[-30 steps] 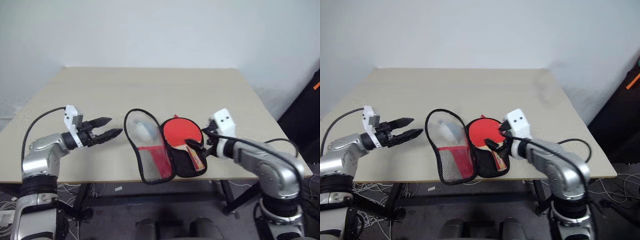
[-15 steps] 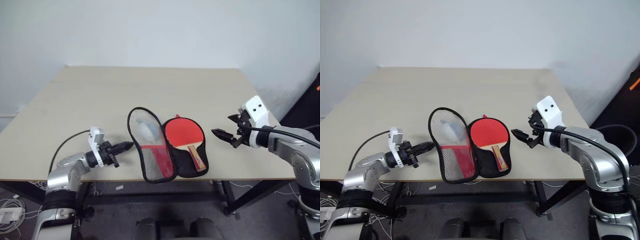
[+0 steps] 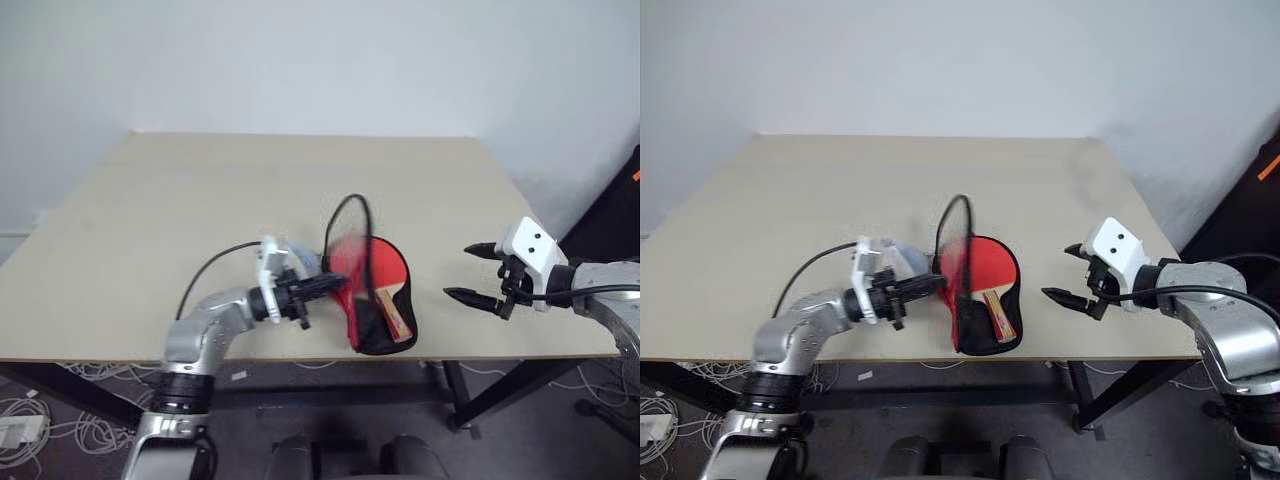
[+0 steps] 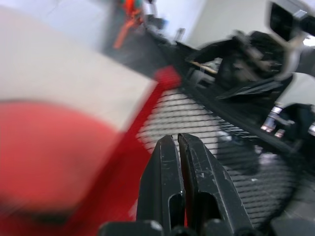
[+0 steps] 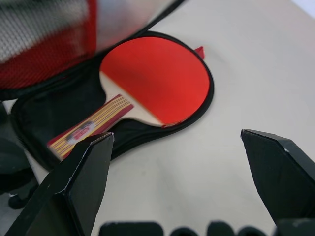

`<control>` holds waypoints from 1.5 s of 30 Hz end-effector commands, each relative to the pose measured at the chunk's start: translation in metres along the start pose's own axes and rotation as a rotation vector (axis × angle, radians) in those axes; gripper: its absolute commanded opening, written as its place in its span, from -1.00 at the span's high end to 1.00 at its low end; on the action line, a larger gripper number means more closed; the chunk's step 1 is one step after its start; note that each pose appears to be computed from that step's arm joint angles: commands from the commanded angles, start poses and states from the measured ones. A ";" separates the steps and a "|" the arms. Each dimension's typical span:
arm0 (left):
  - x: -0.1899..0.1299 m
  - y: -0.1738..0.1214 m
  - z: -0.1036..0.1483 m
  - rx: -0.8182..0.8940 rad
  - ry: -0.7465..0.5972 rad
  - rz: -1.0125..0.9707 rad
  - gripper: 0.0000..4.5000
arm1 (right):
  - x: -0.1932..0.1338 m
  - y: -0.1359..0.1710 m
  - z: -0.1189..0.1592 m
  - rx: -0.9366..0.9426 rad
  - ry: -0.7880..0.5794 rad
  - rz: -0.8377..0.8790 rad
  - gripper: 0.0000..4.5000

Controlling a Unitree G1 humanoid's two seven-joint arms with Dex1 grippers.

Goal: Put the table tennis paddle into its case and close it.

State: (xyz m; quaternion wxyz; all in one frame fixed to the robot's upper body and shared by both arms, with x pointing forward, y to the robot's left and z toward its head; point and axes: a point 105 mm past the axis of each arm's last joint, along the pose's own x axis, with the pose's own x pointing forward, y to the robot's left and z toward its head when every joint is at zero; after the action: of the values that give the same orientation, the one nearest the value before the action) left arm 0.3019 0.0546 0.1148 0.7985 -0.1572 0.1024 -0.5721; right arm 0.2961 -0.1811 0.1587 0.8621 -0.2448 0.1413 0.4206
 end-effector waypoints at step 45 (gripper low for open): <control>-0.037 0.002 -0.054 -0.688 0.194 0.148 -0.47 | 0.007 0.018 0.007 0.035 -0.048 0.009 -1.00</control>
State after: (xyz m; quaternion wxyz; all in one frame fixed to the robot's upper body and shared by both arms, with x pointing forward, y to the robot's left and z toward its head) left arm 0.2713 0.0843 0.0512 0.7212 -0.3626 0.3911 -0.4420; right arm 0.2863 -0.1666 0.1428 0.8655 -0.2102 0.1554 0.4272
